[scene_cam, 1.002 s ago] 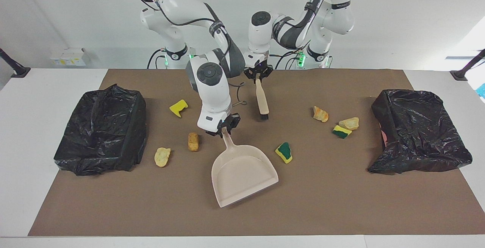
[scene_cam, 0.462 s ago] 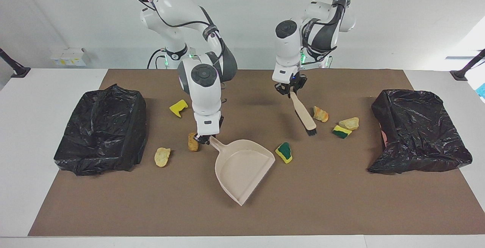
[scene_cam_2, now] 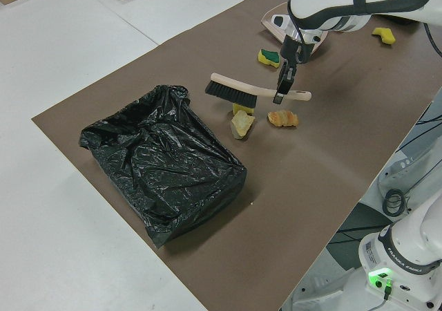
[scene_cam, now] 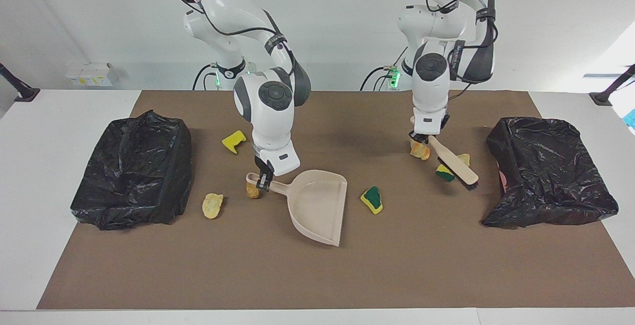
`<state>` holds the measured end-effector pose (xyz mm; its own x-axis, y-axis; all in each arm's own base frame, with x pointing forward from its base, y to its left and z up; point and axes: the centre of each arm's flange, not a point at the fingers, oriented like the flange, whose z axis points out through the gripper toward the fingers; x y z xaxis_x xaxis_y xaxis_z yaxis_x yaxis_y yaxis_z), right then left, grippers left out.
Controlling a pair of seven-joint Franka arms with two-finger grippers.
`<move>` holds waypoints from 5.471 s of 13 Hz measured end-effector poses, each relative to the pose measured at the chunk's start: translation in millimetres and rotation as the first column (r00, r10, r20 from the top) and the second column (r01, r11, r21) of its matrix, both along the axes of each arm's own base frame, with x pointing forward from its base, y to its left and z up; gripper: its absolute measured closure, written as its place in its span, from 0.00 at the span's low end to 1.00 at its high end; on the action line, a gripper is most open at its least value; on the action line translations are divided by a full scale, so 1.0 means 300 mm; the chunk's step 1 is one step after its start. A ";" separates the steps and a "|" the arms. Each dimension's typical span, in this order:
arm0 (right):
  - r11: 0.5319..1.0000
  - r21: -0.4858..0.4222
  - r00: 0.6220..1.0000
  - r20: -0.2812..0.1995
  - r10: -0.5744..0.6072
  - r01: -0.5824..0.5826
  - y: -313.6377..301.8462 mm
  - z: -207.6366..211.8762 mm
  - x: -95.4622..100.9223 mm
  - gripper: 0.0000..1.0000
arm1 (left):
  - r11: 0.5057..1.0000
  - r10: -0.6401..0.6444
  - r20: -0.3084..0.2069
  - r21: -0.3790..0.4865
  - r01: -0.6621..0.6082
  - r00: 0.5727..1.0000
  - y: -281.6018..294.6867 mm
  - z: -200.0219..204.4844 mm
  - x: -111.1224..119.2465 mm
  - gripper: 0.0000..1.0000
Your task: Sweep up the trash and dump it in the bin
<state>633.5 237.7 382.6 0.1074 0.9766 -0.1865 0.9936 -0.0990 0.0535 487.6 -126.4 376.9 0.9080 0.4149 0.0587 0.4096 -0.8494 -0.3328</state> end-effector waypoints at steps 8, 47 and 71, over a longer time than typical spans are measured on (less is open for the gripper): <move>0.985 -0.074 0.987 -0.051 0.151 -0.155 0.053 -0.063 0.040 0.69 | 0.967 -0.254 -0.217 -0.037 0.252 0.943 0.150 -0.080 -0.102 0.74; 0.988 -0.072 0.990 -0.050 0.132 -0.135 0.048 -0.096 0.051 0.69 | 0.836 -0.195 0.033 -0.517 0.184 0.980 -0.472 -0.085 -0.060 0.74; 0.997 -0.071 0.999 -0.026 0.041 -0.043 0.030 -0.096 0.058 0.69 | 0.829 -0.301 0.030 -0.485 0.277 0.953 -0.584 -0.054 0.082 0.74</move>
<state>651.0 246.8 353.9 0.0609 0.9642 -0.2581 0.9980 -0.0538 0.0346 512.3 -301.7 360.9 0.9875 0.0983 -0.1229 0.1145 -0.9845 0.1332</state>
